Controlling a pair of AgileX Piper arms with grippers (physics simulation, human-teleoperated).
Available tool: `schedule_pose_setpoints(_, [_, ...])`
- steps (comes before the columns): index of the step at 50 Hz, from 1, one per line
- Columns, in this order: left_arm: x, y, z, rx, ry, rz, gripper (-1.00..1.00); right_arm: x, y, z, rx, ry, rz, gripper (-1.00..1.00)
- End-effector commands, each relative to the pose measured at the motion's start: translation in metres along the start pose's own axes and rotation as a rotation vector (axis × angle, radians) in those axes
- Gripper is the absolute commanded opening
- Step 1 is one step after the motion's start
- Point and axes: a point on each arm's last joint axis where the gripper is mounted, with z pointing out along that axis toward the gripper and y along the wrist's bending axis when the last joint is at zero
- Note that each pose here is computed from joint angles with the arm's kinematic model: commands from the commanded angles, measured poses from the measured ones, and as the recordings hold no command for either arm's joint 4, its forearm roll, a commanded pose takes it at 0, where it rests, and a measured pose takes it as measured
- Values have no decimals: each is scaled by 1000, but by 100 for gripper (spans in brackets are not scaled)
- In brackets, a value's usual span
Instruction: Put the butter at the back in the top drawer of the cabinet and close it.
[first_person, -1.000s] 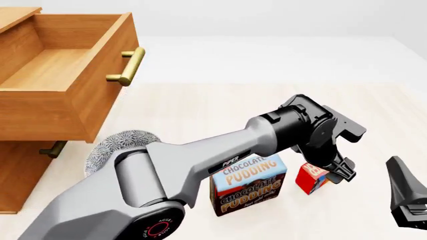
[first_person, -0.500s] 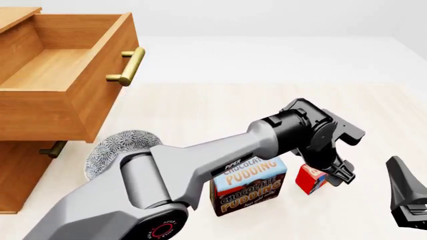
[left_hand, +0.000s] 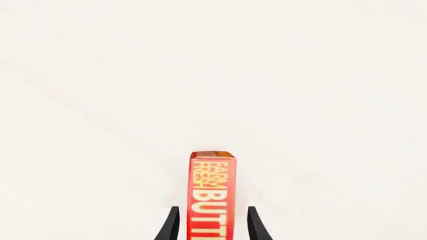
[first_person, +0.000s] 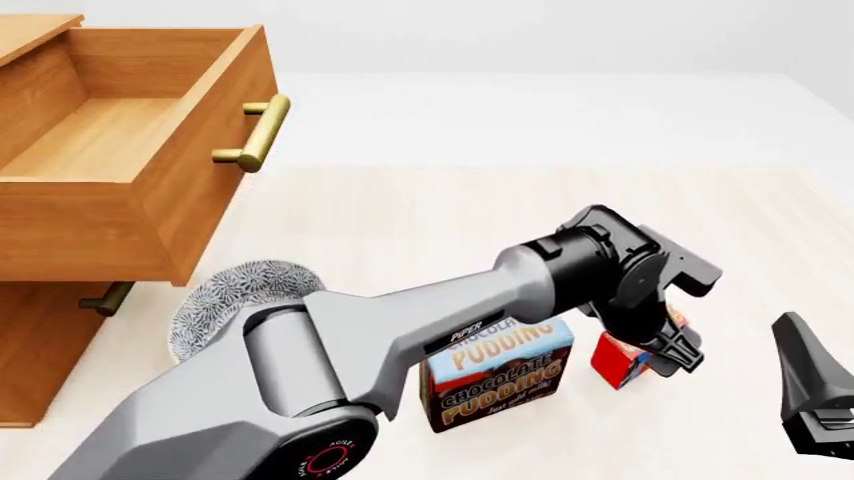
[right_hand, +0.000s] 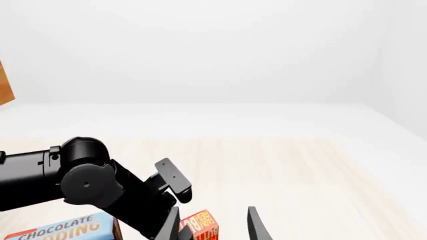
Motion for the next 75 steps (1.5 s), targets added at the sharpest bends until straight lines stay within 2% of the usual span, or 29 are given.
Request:
schedule_pose_setpoints(1, [3, 1, 4, -1, 5, -5, 100, 0, 0, 0, 0, 0, 0, 100])
schedule_pose_setpoints(33, [9, 5, 17, -6, 25, -29, 100, 0, 0, 0, 0, 0, 0, 100])
schedule_pose_setpoints(34, [9, 4, 18, -6, 28, -30, -100, 0, 0, 0, 0, 0, 0, 100])
schedule_pose_setpoints(51, [4, -1, 12, 0, 4, -22, -100, 0, 0, 0, 0, 0, 0, 100])
schedule_pose_setpoints(55, [-4, 6, -1, -3, -24, -25, -100, 0, 0, 0, 0, 0, 0, 100])
schedule_pose_setpoints(63, [-10, 6, -15, -1, -56, -18, -100, 0, 0, 0, 0, 0, 0, 100])
schedule_pose_setpoints(75, [-25, 8, -52, 0, -129, -1, -100, 0, 0, 0, 0, 0, 0, 100])
